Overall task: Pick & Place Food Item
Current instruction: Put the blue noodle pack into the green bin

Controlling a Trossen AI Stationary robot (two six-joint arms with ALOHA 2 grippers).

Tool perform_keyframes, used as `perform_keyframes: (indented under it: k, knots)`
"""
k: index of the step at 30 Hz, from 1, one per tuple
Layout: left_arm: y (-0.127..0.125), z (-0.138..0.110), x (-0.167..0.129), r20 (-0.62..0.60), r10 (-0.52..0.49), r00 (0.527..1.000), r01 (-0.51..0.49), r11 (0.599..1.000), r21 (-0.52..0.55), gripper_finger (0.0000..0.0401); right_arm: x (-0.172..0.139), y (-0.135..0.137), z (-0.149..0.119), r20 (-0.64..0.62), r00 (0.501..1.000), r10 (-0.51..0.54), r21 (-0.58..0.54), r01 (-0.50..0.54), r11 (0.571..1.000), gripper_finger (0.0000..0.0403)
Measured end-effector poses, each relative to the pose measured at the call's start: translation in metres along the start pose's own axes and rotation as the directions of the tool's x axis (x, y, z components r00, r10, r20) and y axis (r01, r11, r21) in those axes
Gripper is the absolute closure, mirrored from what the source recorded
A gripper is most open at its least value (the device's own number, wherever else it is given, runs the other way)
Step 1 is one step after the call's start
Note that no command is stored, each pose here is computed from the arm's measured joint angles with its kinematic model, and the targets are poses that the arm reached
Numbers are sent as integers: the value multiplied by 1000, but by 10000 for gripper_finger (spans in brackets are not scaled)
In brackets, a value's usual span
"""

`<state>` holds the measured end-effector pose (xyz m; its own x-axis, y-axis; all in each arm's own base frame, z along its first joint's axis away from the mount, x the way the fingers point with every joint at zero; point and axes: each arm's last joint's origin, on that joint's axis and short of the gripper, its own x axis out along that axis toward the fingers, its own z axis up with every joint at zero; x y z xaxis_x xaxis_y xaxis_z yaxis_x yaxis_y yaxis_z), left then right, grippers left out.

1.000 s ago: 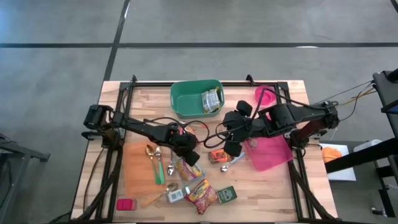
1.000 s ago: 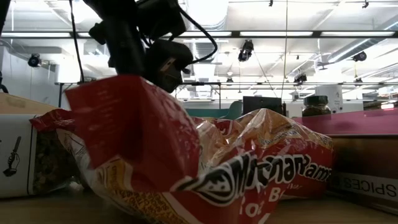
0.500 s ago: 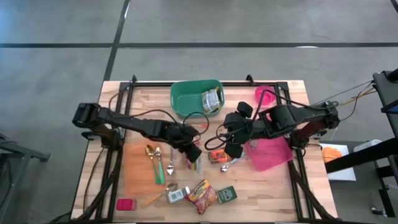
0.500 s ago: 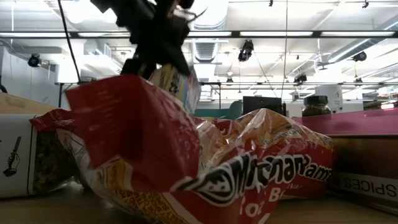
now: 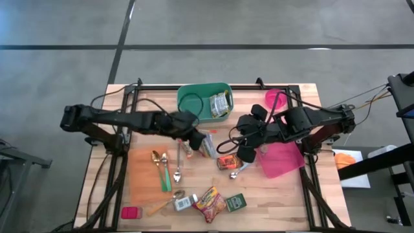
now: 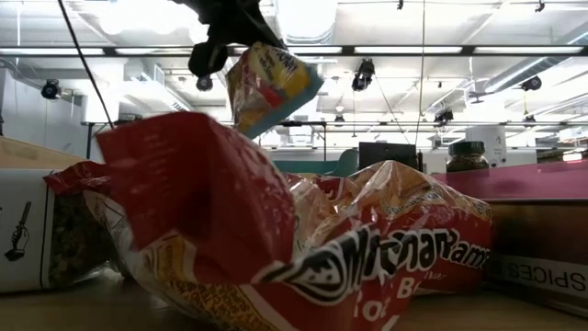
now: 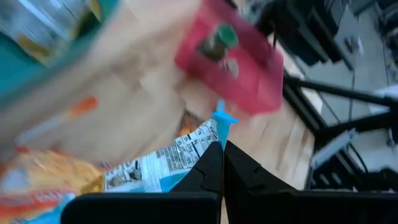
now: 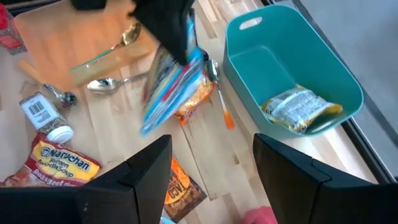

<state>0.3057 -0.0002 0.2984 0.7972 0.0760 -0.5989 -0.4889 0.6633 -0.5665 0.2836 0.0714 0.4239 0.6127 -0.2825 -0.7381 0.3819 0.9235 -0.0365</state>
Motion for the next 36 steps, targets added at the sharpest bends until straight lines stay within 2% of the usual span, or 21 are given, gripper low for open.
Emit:
perform_keyframes:
  k: [13,17,21,24,29,36]
  knots:
    - [53,78,-23,137,79,987,-81,997,3,401,-4,6,-6,-13,1000,5,42,-4,999,180]
    - [70,99,-29,164,88,983,-92,996,16,401,-6,10,-8,-12,1000,14,74,-13,997,180]
    - [91,114,-29,155,86,984,-84,996,-19,401,-9,14,-11,-12,1000,28,108,-26,994,180]
    - [105,124,-25,139,86,987,-82,996,-38,401,-11,17,-13,-11,999,38,129,-36,991,180]
    - [120,143,-8,123,99,987,-99,995,-6,401,-14,22,-16,-9,999,51,171,-49,984,180]
    - [141,169,27,62,69,996,-75,993,94,401,-19,30,-21,-10,997,76,203,-73,976,180]
